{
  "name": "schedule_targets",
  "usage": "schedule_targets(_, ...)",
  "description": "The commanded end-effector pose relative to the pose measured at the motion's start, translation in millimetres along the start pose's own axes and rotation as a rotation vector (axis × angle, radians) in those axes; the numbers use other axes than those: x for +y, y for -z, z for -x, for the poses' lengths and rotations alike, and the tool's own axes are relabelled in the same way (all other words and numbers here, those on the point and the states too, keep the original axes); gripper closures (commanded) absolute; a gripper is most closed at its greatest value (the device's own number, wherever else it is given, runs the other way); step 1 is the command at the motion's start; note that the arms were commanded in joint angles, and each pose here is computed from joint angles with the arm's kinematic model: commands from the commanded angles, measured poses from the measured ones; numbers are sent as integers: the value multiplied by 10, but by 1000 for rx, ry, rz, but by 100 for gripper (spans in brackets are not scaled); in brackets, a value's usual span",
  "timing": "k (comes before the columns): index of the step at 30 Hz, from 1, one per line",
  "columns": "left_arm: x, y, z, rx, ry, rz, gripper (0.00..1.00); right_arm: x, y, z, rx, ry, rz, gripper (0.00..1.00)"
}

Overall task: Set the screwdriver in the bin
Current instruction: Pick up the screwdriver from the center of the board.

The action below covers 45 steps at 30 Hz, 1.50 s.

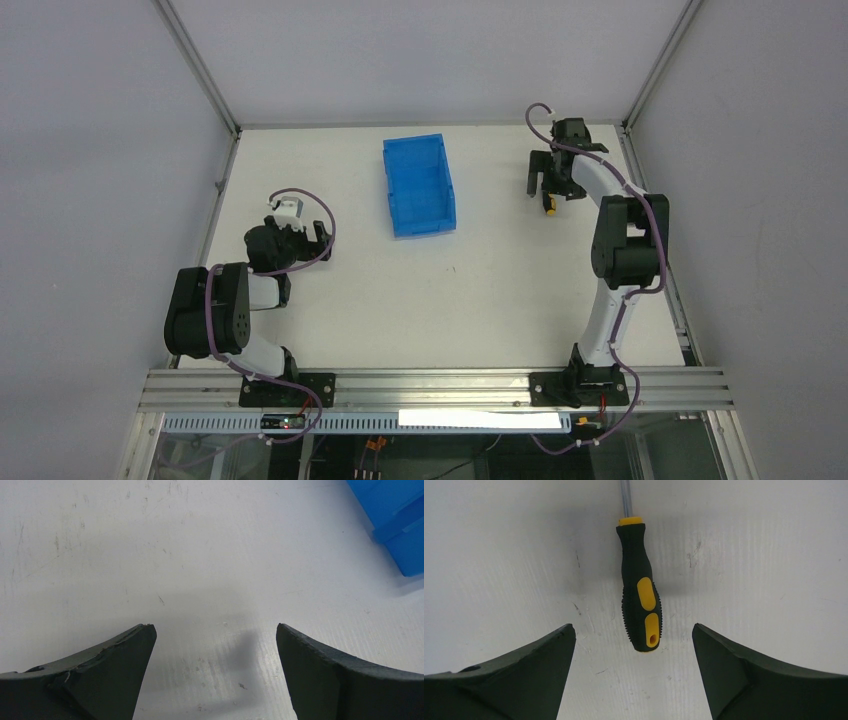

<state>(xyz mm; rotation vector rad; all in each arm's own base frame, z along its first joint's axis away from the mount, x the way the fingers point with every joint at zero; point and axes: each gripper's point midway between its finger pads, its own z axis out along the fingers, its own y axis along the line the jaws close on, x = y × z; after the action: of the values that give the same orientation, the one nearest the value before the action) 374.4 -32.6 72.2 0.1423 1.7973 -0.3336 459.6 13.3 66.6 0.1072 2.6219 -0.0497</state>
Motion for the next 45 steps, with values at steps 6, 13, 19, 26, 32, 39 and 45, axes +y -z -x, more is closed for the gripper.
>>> schedule_targets(6,-2,-25,166,-52,-28,-4,1,-68,-274,-134,47,-4,-42,25)
schedule_targets(13,-6,-24,163,-51,-27,-5,1,-74,-355,-112,68,17,-49,50)
schedule_targets(19,-4,-27,166,-53,-28,-5,1,-89,-309,-15,48,30,-63,78)
schedule_targets(26,-2,-25,169,-53,-28,-4,1,-136,109,247,-69,26,-90,87)
schedule_targets(32,-6,-25,166,-53,-28,-6,1,-196,749,493,-184,20,-119,93)
schedule_targets(39,-4,-26,165,-53,-28,-5,1,-234,1715,827,-369,-12,-101,98)
schedule_targets(45,-3,-26,166,-53,-28,-4,1,-225,2446,1013,-487,-32,-77,98)
